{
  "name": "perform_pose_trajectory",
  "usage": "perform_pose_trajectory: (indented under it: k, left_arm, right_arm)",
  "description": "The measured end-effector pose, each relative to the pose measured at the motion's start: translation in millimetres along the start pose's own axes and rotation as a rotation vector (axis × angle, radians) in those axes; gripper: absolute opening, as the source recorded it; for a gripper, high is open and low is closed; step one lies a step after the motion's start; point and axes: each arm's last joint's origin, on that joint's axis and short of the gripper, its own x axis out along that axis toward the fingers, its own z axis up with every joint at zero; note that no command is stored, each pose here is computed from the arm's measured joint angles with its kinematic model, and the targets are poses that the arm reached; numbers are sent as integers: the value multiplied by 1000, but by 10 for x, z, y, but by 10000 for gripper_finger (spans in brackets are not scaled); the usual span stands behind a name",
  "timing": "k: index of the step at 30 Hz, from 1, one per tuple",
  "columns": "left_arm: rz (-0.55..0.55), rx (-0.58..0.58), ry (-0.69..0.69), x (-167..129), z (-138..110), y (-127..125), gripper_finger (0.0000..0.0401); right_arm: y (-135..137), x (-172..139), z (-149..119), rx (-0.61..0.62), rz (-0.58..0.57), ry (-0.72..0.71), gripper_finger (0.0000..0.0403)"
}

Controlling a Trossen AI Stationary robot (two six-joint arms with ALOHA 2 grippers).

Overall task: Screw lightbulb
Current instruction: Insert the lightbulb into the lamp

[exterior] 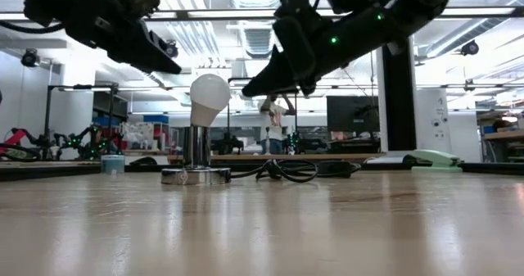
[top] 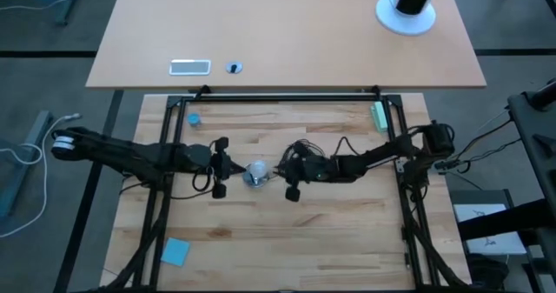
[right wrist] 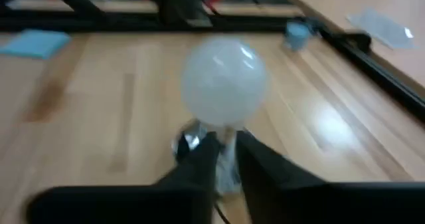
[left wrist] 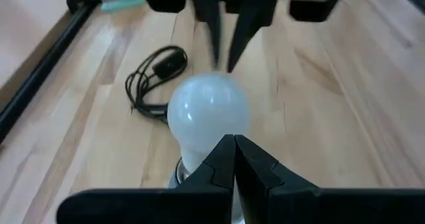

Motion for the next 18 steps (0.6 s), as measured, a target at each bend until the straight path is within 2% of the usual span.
perform_pose_trajectory:
  k: [2,10,18]
  left_arm:
    - [0,3,23,35,-23,-4,0]
    - [58,23,95,160,-80,-3,0]
    - [66,21,97,160,-83,11,0]
  right_arm:
    - [72,30,-55,-31,16,3,11]
    - [128,176,-76,-40,-8,-17,2]
    - [128,207,23,-73,-47,-43,1]
